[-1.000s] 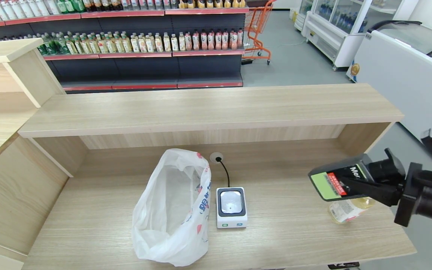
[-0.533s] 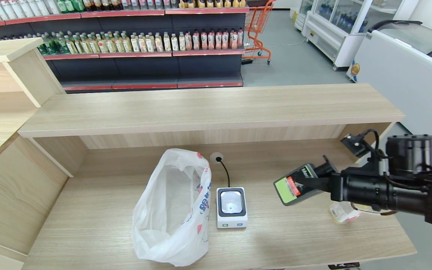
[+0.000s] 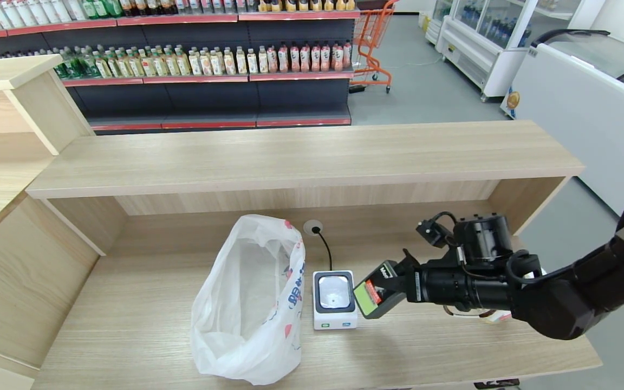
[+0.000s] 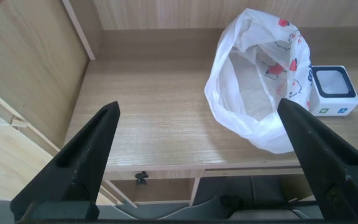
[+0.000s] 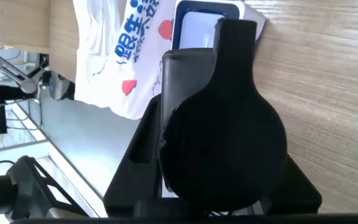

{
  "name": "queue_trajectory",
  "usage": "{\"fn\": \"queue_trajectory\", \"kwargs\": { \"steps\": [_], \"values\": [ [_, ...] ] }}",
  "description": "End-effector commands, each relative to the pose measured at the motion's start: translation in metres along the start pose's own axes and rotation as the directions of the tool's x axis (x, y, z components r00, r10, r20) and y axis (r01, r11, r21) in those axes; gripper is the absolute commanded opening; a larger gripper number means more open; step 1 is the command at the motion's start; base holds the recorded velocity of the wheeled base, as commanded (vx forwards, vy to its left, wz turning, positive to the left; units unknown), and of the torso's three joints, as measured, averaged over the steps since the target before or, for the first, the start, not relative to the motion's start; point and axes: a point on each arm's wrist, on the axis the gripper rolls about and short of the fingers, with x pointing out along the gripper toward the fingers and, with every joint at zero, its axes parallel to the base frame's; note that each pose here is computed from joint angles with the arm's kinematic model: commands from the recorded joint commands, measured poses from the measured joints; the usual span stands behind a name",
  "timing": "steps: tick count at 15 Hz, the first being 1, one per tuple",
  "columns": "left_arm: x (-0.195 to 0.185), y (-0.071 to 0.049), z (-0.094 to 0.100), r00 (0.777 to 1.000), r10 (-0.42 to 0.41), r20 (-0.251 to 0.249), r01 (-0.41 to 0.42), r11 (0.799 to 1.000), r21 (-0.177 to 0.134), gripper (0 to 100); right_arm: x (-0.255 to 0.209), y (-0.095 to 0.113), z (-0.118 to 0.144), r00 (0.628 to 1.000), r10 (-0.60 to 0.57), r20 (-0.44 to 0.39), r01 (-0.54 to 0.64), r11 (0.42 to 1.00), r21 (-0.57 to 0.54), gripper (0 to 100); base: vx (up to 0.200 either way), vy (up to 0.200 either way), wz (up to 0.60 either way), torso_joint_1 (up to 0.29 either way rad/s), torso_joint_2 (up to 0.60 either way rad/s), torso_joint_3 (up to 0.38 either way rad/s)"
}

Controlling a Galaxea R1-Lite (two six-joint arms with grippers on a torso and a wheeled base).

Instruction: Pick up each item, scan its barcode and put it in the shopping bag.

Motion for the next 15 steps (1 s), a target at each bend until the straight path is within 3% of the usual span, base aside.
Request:
{"fn": "queue_trajectory", "kwargs": {
  "steps": [1,7,11,15],
  "values": [
    [0.000,0.000,0.000,1.000,0.000,-0.001,0.000,1.000,0.000,100,0.015,-0.003,-0.005,1.000,0.003,-0.031,-0.003,1.000,0.005,0,0.000,0.000,0.00,0.000,0.00,0.000],
    [0.000,0.000,0.000,1.000,0.000,0.000,0.000,1.000,0.000,100,0.044,-0.010,-0.002,0.999,-0.012,-0.034,0.012,1.000,0.001,0,0.000,0.000,0.00,0.000,0.00,0.000],
    [0.000,0.000,0.000,1.000,0.000,-0.001,0.000,1.000,0.000,100,0.069,0.001,0.006,1.000,0.023,-0.016,-0.023,1.000,0.000,0,0.000,0.000,0.00,0.000,0.00,0.000],
    [0.000,0.000,0.000,1.000,-0.002,0.000,0.002,1.000,0.000,100,0.088,0.002,0.001,1.000,-0.029,-0.011,0.029,1.000,-0.004,0,0.000,0.000,0.00,0.000,0.00,0.000]
  ]
}}
